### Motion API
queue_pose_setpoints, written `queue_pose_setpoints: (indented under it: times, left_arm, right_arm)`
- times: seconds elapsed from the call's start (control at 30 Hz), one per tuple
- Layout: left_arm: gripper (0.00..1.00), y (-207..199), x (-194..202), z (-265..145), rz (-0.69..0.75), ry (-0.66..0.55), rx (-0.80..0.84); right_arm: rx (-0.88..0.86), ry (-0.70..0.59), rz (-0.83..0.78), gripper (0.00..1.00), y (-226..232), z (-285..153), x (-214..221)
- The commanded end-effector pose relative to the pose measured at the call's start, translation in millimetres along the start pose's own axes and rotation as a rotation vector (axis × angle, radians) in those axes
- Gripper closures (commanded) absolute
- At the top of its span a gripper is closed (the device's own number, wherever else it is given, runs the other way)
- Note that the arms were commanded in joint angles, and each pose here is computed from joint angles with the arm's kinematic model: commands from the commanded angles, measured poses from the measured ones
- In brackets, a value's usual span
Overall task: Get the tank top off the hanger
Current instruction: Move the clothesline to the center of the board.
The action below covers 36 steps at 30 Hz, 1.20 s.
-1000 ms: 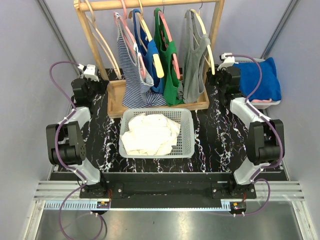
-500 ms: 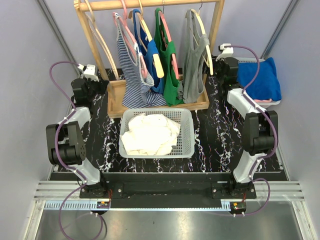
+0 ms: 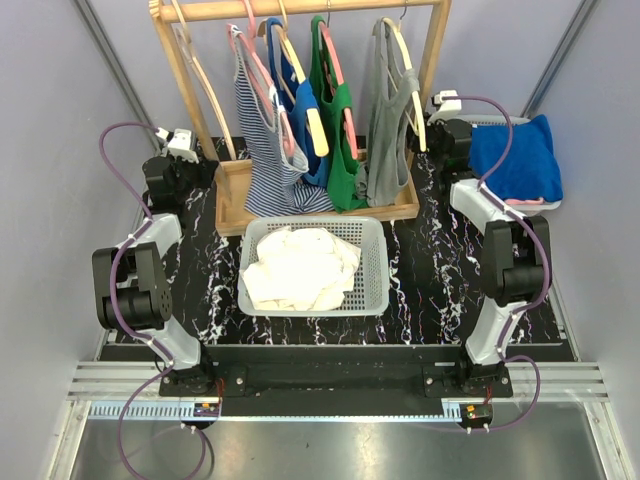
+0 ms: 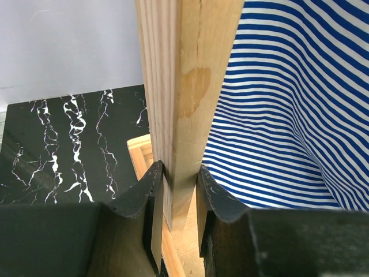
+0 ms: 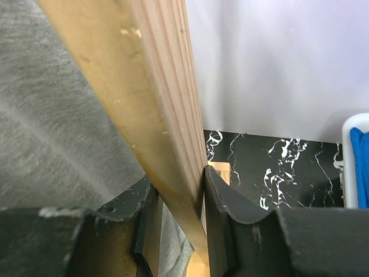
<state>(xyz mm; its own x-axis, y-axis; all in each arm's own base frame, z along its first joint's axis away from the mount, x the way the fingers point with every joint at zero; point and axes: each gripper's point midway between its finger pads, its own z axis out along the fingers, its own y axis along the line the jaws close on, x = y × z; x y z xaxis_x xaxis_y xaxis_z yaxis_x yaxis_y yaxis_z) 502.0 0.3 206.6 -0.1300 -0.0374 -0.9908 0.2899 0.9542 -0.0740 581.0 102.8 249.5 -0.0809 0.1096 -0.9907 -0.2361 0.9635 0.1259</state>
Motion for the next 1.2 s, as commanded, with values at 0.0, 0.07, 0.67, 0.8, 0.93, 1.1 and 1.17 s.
queue_pose_setpoints:
  times: [0.0,0.07,0.67,0.8,0.93,1.1,1.17]
  left_arm:
    - [1.00,-19,-23,-4,0.006,-0.063,0.102]
    - [1.00,-21,-22,-6,0.006,-0.061,0.108]
    - [0.37,-12,-16,-23,-0.034,0.076,0.024]
    - [0.02,4,-18,-31,0.056,0.195,-0.043]
    - [0.01,12,-40,-51,0.081,0.191,-0.114]
    - [0.01,12,-66,-102,0.132,0.136,-0.212]
    - [0.01,16,-75,-125,0.140,0.163,-0.262]
  right_arm:
    - [-0.030,-0.047,0.105,0.93,11,-27,-26]
    - [-0.027,-0.037,0.115,0.91,11,-34,-20]
    - [0.032,-0.012,0.188,0.43,7,-68,-6]
    - [0.107,-0.005,0.200,0.23,-4,-83,1]
    - [0.167,-0.028,0.218,0.13,-10,-105,-12]
    - [0.306,-0.066,0.179,0.07,-31,-136,-31]
    - [0.371,-0.090,0.176,0.06,-40,-154,-42]
